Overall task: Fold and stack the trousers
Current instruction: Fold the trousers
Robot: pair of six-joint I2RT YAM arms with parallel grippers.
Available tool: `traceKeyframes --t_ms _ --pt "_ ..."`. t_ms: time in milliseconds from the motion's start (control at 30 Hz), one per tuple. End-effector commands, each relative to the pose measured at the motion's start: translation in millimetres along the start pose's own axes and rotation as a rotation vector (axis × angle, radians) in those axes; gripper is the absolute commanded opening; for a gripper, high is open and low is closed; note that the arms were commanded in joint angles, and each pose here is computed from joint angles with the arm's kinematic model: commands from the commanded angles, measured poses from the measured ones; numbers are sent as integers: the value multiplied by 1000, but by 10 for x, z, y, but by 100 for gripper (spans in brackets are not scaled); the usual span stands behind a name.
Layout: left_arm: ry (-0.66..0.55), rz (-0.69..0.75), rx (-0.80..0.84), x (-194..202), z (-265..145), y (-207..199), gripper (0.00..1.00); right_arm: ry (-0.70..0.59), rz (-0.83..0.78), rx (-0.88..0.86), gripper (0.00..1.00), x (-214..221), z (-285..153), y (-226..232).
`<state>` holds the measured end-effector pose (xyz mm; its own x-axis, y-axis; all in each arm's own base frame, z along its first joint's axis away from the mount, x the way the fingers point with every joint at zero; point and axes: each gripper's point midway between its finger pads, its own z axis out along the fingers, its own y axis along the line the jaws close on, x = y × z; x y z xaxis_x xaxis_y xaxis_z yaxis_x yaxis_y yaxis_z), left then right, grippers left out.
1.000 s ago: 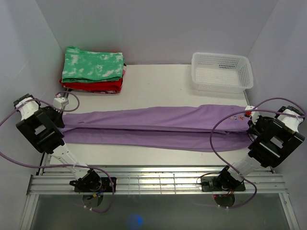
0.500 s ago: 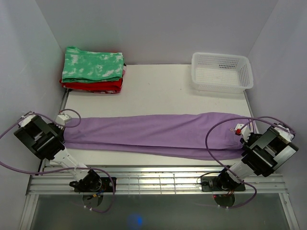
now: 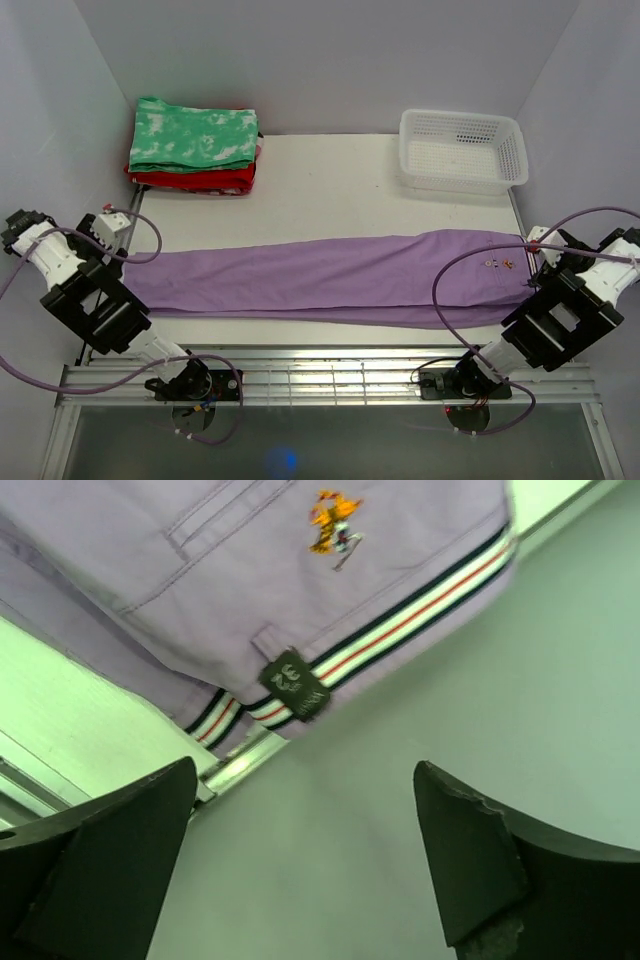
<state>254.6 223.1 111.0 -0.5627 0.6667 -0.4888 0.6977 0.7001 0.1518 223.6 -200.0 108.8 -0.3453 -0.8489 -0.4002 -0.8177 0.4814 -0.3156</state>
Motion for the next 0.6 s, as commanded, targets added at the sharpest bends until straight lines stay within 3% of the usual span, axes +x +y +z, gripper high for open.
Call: traceKeyframes --t_ms 0,133,267,333,367,467,567 --pt "-170 104 -25 -711 -460 -219 98 -130 -154 -15 91 -490 -317 40" --pt "-201 132 25 -1016 -363 -464 98 -151 -238 -28 92 -761 -282 252" --pt "-278 28 138 -1330 -156 -763 98 -143 -281 -83 96 -992 -10 593" --pt "-291 -25 212 -1536 28 -881 93 -130 -277 -101 100 -1079 229 685" --pt "-307 -117 245 -1634 62 -949 91 -123 -281 -101 96 -1113 278 707" --pt "-296 -171 339 -1851 250 -1229 89 -88 -270 -131 89 -1172 508 772" --pt "-257 -91 390 -2019 445 -1626 89 -52 -274 -160 83 -1176 634 820"
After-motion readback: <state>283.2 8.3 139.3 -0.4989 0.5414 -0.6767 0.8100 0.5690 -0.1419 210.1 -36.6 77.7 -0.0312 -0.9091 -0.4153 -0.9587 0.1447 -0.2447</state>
